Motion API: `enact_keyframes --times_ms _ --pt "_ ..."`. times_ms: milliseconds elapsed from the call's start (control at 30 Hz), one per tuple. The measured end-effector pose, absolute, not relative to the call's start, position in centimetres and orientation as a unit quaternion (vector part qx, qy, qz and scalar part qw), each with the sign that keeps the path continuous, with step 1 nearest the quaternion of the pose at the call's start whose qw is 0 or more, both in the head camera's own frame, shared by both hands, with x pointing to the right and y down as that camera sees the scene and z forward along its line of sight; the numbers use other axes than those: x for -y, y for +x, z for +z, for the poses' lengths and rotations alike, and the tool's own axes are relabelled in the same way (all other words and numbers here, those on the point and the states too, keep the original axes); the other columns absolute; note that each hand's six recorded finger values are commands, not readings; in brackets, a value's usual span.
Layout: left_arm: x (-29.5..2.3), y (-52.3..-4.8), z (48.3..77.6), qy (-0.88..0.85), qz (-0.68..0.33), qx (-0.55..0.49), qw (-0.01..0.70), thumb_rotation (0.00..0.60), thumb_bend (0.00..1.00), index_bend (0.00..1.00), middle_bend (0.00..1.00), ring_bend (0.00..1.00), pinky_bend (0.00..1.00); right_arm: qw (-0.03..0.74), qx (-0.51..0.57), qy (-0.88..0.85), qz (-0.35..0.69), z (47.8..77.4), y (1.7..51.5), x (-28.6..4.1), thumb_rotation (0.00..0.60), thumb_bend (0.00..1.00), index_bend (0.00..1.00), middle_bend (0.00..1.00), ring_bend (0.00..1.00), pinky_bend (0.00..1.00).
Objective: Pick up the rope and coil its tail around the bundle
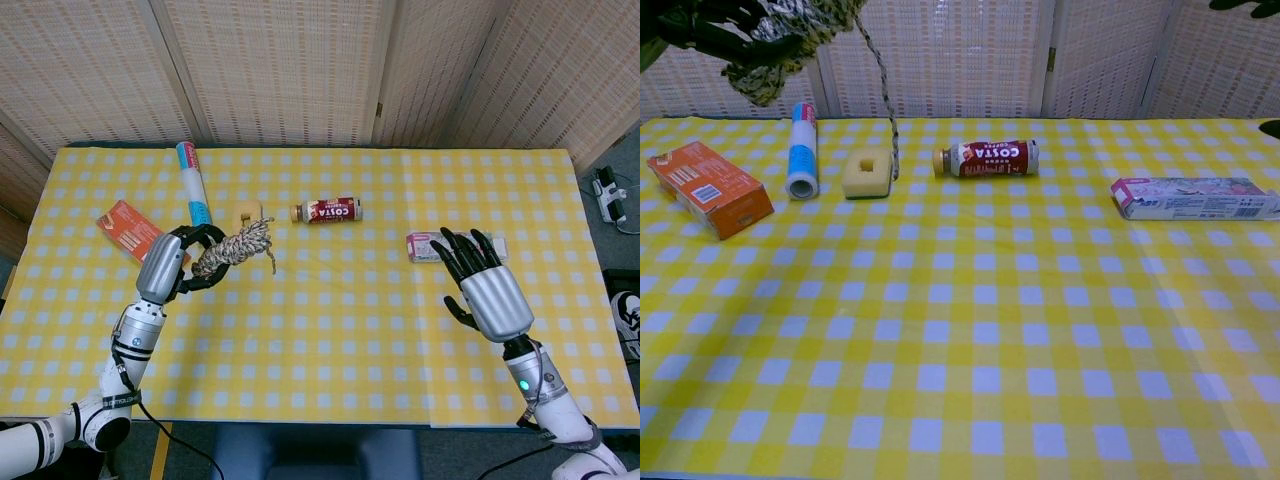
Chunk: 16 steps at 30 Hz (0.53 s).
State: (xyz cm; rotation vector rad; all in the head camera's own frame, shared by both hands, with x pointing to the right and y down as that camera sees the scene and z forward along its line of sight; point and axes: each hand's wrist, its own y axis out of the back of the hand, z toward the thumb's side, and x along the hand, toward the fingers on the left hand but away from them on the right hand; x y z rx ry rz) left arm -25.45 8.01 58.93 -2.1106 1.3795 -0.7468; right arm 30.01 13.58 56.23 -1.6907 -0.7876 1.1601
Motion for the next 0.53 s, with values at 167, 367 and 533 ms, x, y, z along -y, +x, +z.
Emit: enact_keyframes --times_ms 167,367,533 --pt "-8.3 -26.0 58.8 -0.770 -0.278 -0.512 0.259 0.600 0.60 0.62 0.59 0.56 0.46 0.432 0.344 -0.664 0.505 56.6 34.2 -16.6 0.600 0.37 0.00 0.00 0.08 0.00" --pt "-8.5 -26.3 58.4 -0.767 -0.276 -0.516 0.263 0.600 0.60 0.62 0.59 0.56 0.46 0.409 0.379 -0.640 0.528 57.0 37.2 -20.1 0.600 0.37 0.00 0.00 0.08 0.00" --pt "-8.7 -26.3 58.5 -0.768 -0.278 -0.514 0.264 0.600 0.60 0.62 0.59 0.56 0.46 0.391 0.398 -0.641 0.527 57.2 38.1 -21.4 0.600 0.37 0.00 0.00 0.08 0.00"
